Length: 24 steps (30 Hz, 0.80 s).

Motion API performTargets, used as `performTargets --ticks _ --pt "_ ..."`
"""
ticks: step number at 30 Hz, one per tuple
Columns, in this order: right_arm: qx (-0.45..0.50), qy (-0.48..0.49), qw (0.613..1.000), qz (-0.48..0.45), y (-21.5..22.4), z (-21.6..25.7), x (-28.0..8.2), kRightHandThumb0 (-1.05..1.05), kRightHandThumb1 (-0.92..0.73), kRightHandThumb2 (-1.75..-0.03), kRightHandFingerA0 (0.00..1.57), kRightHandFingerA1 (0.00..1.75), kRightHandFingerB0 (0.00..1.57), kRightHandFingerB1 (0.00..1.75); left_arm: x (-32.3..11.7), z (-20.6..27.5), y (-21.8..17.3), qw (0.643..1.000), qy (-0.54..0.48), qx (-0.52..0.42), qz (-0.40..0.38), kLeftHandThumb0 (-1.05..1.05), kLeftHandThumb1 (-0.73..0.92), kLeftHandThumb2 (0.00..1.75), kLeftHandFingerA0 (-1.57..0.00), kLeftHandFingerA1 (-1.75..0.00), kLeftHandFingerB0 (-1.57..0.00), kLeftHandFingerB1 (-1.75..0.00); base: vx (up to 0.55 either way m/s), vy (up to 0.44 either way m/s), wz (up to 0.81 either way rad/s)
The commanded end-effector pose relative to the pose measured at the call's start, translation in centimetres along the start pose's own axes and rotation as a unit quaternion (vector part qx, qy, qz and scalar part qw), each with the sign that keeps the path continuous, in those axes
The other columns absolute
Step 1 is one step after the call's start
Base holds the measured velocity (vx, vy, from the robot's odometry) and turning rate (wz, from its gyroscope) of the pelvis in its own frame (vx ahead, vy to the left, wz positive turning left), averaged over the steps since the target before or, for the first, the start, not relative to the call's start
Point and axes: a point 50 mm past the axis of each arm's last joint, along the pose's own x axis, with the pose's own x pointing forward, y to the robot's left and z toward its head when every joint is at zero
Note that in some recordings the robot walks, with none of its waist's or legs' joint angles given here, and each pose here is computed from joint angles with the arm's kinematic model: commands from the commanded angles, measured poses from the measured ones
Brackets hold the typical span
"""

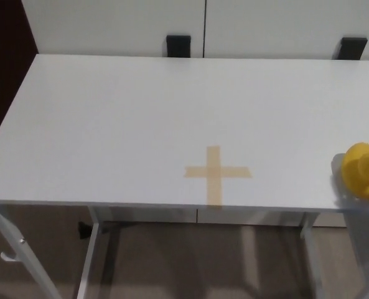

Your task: The robot uses its right hand to push the yellow duck toy to the center of the white desk.

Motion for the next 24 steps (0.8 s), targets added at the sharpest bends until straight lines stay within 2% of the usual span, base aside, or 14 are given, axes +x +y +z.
performTargets --ticks 1,6,7,9,10,14,15,17,18,19,20,21,24 --pt "-0.028 0.032 0.999 -0.001 0.9 -0.6 0.2 -0.77 -0.92 -0.74 0.21 0.39 0.15 0.32 0.0 0.1 0.8 1.0 -0.015 0.008 0.006 -0.11 0.56 0.9 -0.86 -0.85 -0.9 -0.91 0.0 0.0 0.0" --pt "-0.025 0.055 0.998 0.003 1.8 -2.2 -0.1 -0.73 -0.92 -0.69 0.24 0.39 0.13 0.32 0.0 0.1 0.7 1.0 -0.017 0.003 0.006 -0.12 0.57 0.87 -0.87 -0.87 -0.91 -0.93 0.0 0.0 0.0" --pt "-0.033 0.06 0.998 0.007 2.1 -2.6 -0.2 -0.73 -0.92 -0.73 0.25 0.4 0.15 0.33 0.0 0.2 0.6 1.0 -0.019 0.002 0.006 -0.11 0.51 1.01 -0.87 -0.89 -0.91 -0.94 0.0 0.0 0.0" --pt "-0.042 0.064 0.997 0.011 2.3 -3.0 -0.2 -0.73 -0.92 -0.73 0.25 0.4 0.15 0.33 0.0 0.3 0.7 1.0 -0.021 0.001 0.006 -0.11 0.51 1.01 -0.87 -0.89 -0.91 -0.94 0.0 0.0 0.0" --pt "-0.042 0.068 0.997 0.012 2.4 -3.2 -0.2 -0.76 -0.92 -0.74 0.26 0.39 0.17 0.33 0.0 0.4 0.7 1.0 -0.021 0.002 0.006 -0.1 0.55 0.93 -0.87 -0.86 -0.91 -0.93 0.0 0.0 0.0" --pt "-0.033 0.067 0.997 0.017 3.0 -3.8 -0.6 -0.76 -0.92 -0.74 0.26 0.39 0.16 0.33 0.0 0.3 0.6 1.0 -0.021 0.012 0.003 -0.09 0.56 0.87 -0.85 -0.84 -0.86 -0.88 0.0 0.0 0.0" --pt "-0.033 0.063 0.997 0.017 3.3 -3.7 -0.6 -0.72 -0.79 -1.09 0.22 0.5 0.12 0.45 0.0 0.4 0.5 1.0 -0.018 0.011 0.003 -0.11 0.57 0.83 -0.88 -0.87 -0.88 -0.89 0.0 0.0 0.0" --pt "-0.028 0.056 0.998 0.013 3.7 -3.3 -0.4 -0.71 -0.78 -1.1 0.24 0.51 0.13 0.46 0.1 0.5 0.5 1.0 -0.015 0.004 0.005 -0.13 0.59 0.81 -0.9 -0.89 -0.89 -0.91 0.0 0.0 0.0" --pt "-0.027 0.055 0.998 0.012 3.8 -3.2 -0.4 -0.71 -0.78 -1.1 0.24 0.51 0.13 0.46 0.1 0.5 0.5 1.0 -0.015 0.004 0.005 -0.13 0.59 0.81 -0.9 -0.89 -0.89 -0.91 0.0 0.0 0.0" --pt "-0.03 0.056 0.998 0.009 3.9 -3.2 -0.3 -0.73 -0.92 -0.76 0.34 0.43 0.17 0.34 0.1 0.6 0.5 1.0 -0.017 0.012 0.003 -0.12 0.57 0.79 -0.89 -0.87 -0.88 -0.89 0.0 0.0 0.0" --pt "-0.032 0.056 0.998 0.008 3.9 -3.2 -0.3 -0.73 -0.92 -0.76 0.34 0.43 0.17 0.34 0.1 0.6 0.6 1.0 -0.018 0.014 0.002 -0.12 0.57 0.79 -0.89 -0.87 -0.88 -0.89 0.0 0.0 0.0" --pt "-0.037 0.058 0.998 0.007 3.9 -3.4 -0.4 -0.72 -0.91 -0.75 0.34 0.43 0.2 0.36 0.1 0.7 0.6 1.0 -0.018 0.017 0.002 -0.09 0.54 0.89 -0.87 -0.85 -0.89 -0.89 0.0 0.0 0.0" --pt "-0.046 0.065 0.997 0.007 3.9 -3.9 -0.5 -0.73 -0.92 -0.75 0.33 0.42 0.2 0.35 0.1 0.7 0.6 1.0 -0.016 0.017 0.004 -0.09 0.55 0.89 -0.88 -0.85 -0.88 -0.88 0.0 0.0 0.0"
